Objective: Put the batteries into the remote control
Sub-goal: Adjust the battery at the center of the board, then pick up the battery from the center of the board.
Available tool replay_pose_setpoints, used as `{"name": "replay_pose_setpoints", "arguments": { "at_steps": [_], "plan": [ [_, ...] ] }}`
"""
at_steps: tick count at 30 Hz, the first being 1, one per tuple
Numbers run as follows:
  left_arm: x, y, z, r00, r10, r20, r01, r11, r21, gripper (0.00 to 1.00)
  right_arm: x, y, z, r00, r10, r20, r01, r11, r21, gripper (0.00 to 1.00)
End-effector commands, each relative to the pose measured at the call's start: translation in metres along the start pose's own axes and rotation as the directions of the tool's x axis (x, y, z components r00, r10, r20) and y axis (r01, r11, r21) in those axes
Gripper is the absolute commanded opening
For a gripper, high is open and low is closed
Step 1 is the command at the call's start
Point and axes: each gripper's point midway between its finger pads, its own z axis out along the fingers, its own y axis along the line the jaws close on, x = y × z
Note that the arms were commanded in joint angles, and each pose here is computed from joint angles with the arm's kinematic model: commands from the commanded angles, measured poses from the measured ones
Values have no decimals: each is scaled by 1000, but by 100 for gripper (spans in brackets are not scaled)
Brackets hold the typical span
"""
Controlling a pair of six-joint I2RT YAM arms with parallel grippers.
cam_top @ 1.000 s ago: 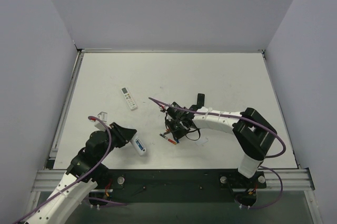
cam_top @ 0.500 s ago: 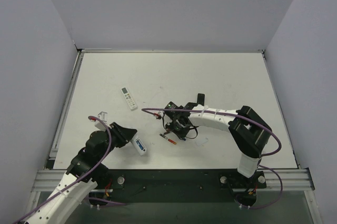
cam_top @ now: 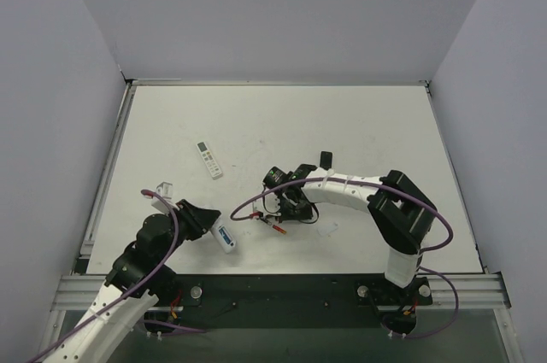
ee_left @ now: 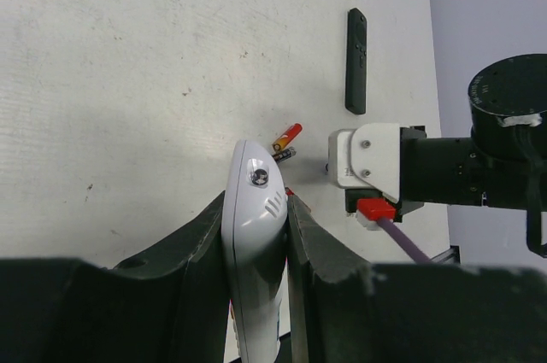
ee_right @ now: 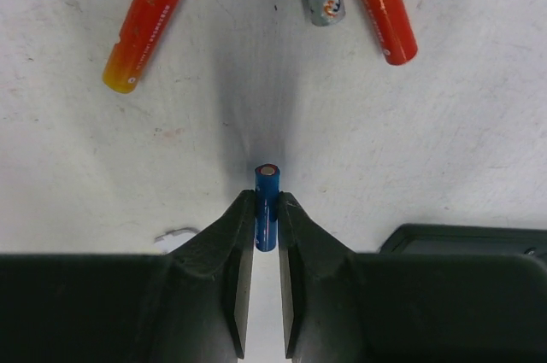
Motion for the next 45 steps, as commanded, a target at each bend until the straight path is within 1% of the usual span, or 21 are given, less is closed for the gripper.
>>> {"name": "replay_pose_setpoints", "arguments": {
  "at_steps": [1,10,12,13,14,18,21,22,23,25,26,28,29,30,32,33,34,39,43,44,45],
  "plan": [
    [-23,-18,-13,997,23,75,-26,999,35,0,9,5,8,987,-128,-98,124,991,-39,12],
    [-23,-17,-15,997,20,76,-23,999,34,0,6,10,11,983,-141,-116,138,990,-32,21],
    [-24,-19,-16,997,19,81,-23,999,38,0,0,8,4,990,-111,-86,111,994,-12,36],
    [-24,-19,-16,996,19,82,-23,999,40,0,-4,6,-7,994,-97,-57,98,995,12,37],
    [-24,-19,-15,997,19,81,-23,999,38,0,-7,3,-13,996,-83,-38,84,996,28,49],
    [-24,-21,-14,997,16,79,-20,999,47,0,-21,-5,-48,996,28,82,-36,994,106,56],
    [-24,-22,-13,997,14,78,-18,999,52,0,-30,-13,-79,949,216,231,-256,954,158,71],
    [-25,-23,-13,997,14,79,-18,998,53,0,-31,-18,-96,918,267,294,-328,928,179,74],
    [-25,-23,-13,997,14,80,-18,998,54,0,-32,-24,-103,841,411,353,-491,853,176,75],
    [-25,-24,-13,997,12,80,-16,998,56,0,-25,-28,-120,735,528,425,-640,748,178,77],
    [-25,-24,-12,997,12,80,-16,998,56,0,-25,-29,-124,631,620,467,-745,651,143,78],
    [-25,-25,-12,997,10,81,-15,998,59,0,-15,-28,-133,481,708,518,-857,505,105,84],
    [-25,-25,-12,997,8,81,-13,998,61,0,-12,-24,-133,415,742,526,-891,448,70,91],
    [-25,-26,-12,997,7,80,-12,998,64,0,-10,-17,-125,311,797,518,-934,357,10,100],
    [-26,-27,-13,997,5,80,-10,998,66,0,-13,-12,-127,226,816,531,-951,303,-60,100],
    [-26,-28,-13,997,3,80,-9,998,69,0,-12,-11,-125,152,839,523,-967,236,-97,100],
    [-26,-28,-14,997,3,81,-9,997,71,0,-10,-9,-120,118,854,507,-973,201,-111,100],
    [-28,-28,-17,996,-2,93,-5,997,77,0,-28,4,-108,66,913,403,-954,176,-244,100],
    [-29,-30,-19,995,-1,101,-8,996,90,0,-8,-1,-91,-150,911,384,-976,-74,-206,98],
    [-30,-31,-20,994,-2,106,-8,996,94,0,-4,-4,-90,-265,889,374,-958,-199,-206,95],
    [-31,-31,-20,994,-2,108,-8,996,94,0,1,-6,-86,-297,878,375,-953,-246,-178,94]
  ]
}}
